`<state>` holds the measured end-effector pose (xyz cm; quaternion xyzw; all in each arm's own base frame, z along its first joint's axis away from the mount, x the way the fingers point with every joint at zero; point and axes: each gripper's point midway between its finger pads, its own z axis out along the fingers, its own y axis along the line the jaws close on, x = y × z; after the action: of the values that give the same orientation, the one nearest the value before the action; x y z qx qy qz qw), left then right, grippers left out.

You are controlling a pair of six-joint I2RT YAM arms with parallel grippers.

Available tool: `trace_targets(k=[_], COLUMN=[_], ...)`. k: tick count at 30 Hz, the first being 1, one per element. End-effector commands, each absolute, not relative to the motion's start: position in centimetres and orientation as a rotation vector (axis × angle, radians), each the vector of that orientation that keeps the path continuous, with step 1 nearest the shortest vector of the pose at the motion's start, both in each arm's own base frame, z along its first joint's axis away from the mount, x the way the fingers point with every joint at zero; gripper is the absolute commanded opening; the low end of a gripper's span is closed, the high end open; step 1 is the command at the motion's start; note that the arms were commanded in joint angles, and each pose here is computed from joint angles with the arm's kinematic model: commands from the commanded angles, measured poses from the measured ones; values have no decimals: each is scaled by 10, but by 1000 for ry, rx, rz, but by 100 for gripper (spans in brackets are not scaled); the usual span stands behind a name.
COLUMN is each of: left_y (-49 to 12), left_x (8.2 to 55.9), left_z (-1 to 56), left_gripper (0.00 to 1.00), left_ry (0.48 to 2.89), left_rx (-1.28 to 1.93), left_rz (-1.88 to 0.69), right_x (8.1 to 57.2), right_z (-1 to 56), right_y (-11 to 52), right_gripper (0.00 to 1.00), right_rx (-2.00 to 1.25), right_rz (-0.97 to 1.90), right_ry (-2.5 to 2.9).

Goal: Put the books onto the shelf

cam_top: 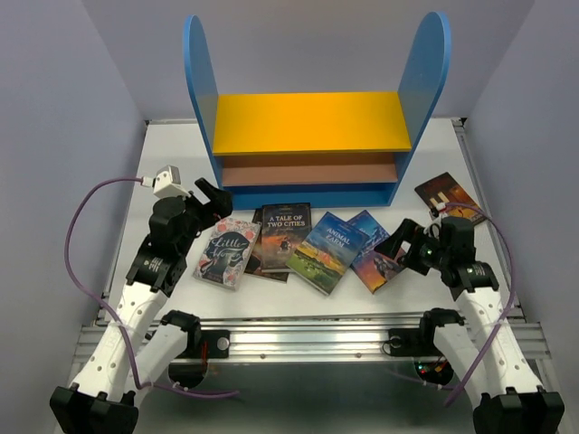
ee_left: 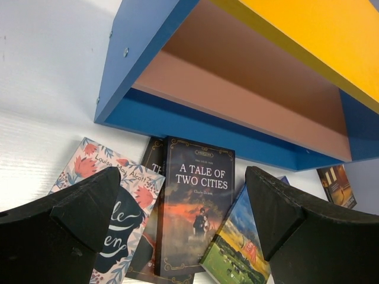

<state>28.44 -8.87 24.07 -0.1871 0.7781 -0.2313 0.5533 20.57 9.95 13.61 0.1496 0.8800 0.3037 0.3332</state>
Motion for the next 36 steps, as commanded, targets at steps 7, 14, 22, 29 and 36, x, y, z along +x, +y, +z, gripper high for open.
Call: trace_targets(k=[7,14,22,29,36], left_y=[-99,-100,-96,-97,-99], left_x=[292,295,294,295,296], left_z=[244,240,239,237,236], left_gripper=[99,99,99,99,99], left_ry=[1815,1824,1820,1827,1834], left_rx=[-421,-428,-427,-429,-422], left_rz=[-602,-597,-574,-576,-582], right_x=[194,191,206,218,218], right_z=[123,102,72,70,58], right_y=[133,165,190,201,213], right_gripper=[100,100,100,100,100], right_rx=[377,300,353,386,420], right_rz=[1079,1041,905,989,992], right_ry=[2266,2359,2395,2311,2318])
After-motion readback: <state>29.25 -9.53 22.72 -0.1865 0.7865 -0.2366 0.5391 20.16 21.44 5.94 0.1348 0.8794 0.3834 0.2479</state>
